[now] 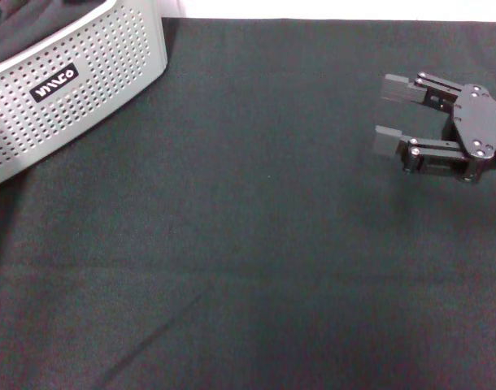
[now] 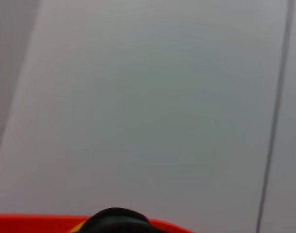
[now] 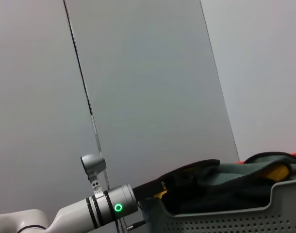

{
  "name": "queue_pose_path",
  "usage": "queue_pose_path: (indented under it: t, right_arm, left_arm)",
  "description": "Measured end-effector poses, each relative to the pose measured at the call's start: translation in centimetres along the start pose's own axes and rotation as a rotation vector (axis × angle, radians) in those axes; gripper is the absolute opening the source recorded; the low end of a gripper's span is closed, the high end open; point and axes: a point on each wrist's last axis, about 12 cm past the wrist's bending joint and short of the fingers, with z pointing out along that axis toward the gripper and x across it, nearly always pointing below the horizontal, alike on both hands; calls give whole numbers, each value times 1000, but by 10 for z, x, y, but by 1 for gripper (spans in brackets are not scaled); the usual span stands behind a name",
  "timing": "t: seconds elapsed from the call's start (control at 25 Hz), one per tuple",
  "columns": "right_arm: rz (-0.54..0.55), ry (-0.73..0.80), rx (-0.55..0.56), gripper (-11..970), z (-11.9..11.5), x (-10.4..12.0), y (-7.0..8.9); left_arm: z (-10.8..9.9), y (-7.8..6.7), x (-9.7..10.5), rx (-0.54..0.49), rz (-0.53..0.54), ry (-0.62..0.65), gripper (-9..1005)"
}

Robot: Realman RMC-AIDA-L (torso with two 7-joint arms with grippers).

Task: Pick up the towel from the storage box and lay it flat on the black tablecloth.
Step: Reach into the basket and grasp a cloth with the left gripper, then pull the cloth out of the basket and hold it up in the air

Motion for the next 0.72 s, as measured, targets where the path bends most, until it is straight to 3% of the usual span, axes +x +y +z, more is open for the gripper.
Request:
queue_pose_path:
  t: [0.28,0.36,0.4,0.52,0.56,0.6,0.72]
  right_arm:
    - [-2,0,0,857,0,0,0]
    - [-2,0,-1,857,0,0,0]
    - [-2,0,-1,857,0,0,0]
    - [-1,0,-1,857,0,-1,0]
    - [4,0,-2,857,0,-1,0]
    - [4,0,-2,857,0,-1,0]
    - [4,-4,-13,857,1,-2,0]
  left_arm:
    - [-2,3,-4,-6,-228,-38,40]
    - [-3,0,-10,59,-358,-65,37]
    - [-3,0,-10,59,-358,-65,36]
    - [-6,-3,-17,132,-505,-114,32]
    - [-10,-5,-19,174,-607,-134,28]
    - [-10,-5,-19,174,-607,-134,24]
    - [-14,-5,-24,255,-761,-133,16]
